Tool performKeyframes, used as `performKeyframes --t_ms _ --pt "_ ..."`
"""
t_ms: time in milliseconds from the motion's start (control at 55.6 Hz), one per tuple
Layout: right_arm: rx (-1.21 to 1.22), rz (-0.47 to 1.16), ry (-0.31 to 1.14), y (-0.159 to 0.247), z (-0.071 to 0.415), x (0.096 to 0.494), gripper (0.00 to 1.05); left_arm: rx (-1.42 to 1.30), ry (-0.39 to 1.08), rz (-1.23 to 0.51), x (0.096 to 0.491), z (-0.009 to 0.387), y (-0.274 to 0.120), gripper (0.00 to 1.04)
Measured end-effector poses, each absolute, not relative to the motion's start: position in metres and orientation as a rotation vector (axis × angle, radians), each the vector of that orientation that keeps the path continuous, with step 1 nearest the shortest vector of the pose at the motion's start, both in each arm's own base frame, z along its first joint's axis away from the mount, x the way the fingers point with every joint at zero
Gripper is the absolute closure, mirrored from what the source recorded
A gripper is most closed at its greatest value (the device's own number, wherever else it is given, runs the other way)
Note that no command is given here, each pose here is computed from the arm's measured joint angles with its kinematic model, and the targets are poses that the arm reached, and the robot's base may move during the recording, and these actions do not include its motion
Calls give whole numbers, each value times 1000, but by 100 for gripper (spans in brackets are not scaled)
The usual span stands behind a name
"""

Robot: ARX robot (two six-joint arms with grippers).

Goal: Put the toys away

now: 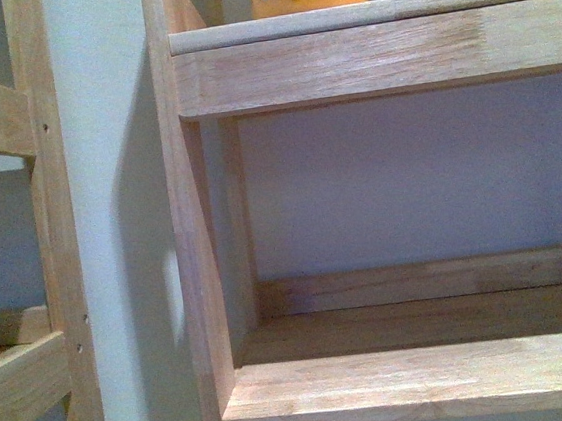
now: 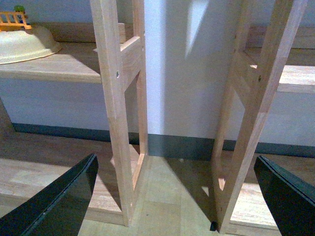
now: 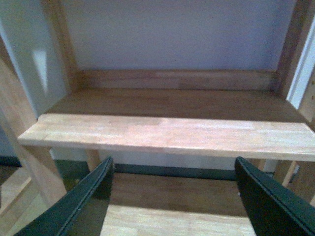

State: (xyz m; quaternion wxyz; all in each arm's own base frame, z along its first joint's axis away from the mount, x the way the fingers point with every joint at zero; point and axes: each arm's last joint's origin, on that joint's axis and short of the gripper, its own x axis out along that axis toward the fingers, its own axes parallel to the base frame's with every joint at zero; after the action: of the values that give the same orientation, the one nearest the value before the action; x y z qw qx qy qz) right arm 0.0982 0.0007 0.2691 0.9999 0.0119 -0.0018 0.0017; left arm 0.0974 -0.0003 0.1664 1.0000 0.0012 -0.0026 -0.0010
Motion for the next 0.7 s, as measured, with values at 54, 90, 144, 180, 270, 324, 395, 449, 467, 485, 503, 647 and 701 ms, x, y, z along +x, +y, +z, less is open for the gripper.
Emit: performKeyframes --t_ms 54,90,144,180,270,324,395,449,467,485,503,647,701 --pt "20 4 1 1 261 98 45 2 -5 -2 97 166 0 6" --pt "17 3 4 0 254 99 51 2 -5 -2 97 166 0 6" --pt "10 2 7 0 242 99 63 2 -5 -2 97 166 0 6" --pt "9 2 9 0 235 99 72 2 -5 -2 97 166 0 6" --pt "7 1 9 0 223 98 91 2 -5 -2 97 166 0 6" --pt "5 2 9 0 215 98 102 2 -5 -3 97 166 0 6" --pt "4 2 9 0 206 98 101 2 -5 -2 97 166 0 6" --pt "4 2 10 0 203 98 101 2 -5 -2 97 166 0 6" --pt "4 2 10 0 202 98 101 2 -5 -2 97 166 0 6" --pt "4 2 11 0 200 98 101 2 -5 -2 97 166 0 6" --pt "4 2 11 0 199 98 101 2 -5 -2 97 166 0 6" --pt "4 2 9 0 192 98 101 2 -5 -2 97 166 0 6" --pt "4 2 10 0 190 98 101 2 -5 -2 97 166 0 6"
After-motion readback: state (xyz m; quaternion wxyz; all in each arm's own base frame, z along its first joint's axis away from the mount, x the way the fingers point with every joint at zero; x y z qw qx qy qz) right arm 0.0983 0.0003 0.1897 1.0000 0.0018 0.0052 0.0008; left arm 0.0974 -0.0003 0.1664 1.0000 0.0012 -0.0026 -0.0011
